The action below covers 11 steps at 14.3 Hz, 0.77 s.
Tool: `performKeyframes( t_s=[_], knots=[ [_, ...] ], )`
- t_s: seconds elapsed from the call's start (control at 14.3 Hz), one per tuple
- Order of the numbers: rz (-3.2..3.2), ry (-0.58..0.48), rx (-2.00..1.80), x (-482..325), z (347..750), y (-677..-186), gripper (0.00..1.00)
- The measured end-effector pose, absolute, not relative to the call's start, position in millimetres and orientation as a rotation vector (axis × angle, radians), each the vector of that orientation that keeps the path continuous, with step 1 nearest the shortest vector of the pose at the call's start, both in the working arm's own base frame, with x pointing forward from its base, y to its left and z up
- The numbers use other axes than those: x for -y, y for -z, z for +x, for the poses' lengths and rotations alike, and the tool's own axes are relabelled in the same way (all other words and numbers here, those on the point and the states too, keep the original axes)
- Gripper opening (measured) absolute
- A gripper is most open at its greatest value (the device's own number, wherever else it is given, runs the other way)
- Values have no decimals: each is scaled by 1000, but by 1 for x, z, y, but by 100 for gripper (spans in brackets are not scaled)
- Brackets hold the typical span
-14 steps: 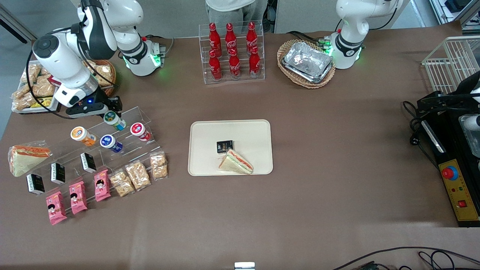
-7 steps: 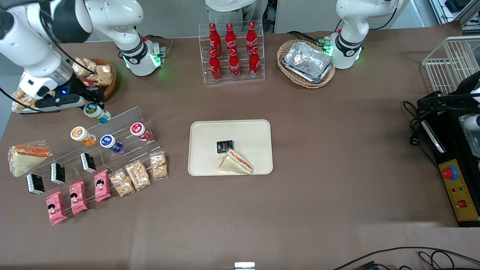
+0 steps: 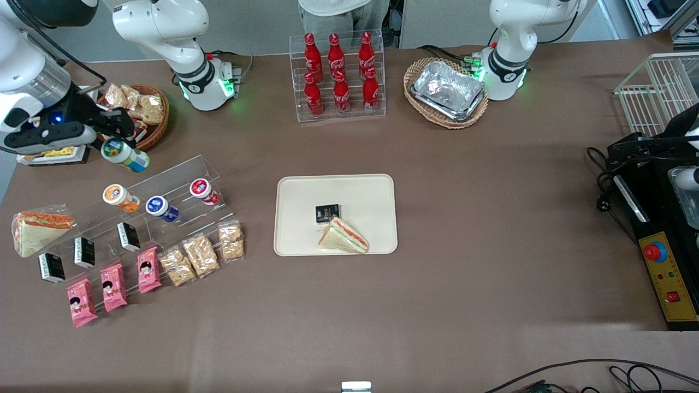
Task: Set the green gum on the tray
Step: 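Close the right gripper on the green gum tub and lift it, then carry the green gum tub over the cream tray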
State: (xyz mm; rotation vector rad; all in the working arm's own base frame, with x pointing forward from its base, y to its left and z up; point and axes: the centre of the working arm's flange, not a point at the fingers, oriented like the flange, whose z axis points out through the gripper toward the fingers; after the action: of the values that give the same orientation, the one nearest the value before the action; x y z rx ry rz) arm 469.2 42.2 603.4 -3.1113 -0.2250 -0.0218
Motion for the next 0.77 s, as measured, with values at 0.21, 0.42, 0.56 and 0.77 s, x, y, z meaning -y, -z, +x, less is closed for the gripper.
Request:
performKeyframes(
  t_s=[0.21,0.42,0.56,0.77],
  knots=[
    [-3118,-18,99,-108,479,-593,59],
    [-3125,-31,-30,-182,474,-579,59],
    [-3120,-15,-108,-219,474,-564,59],
    [-3104,11,-224,-254,482,-524,59]
  ],
)
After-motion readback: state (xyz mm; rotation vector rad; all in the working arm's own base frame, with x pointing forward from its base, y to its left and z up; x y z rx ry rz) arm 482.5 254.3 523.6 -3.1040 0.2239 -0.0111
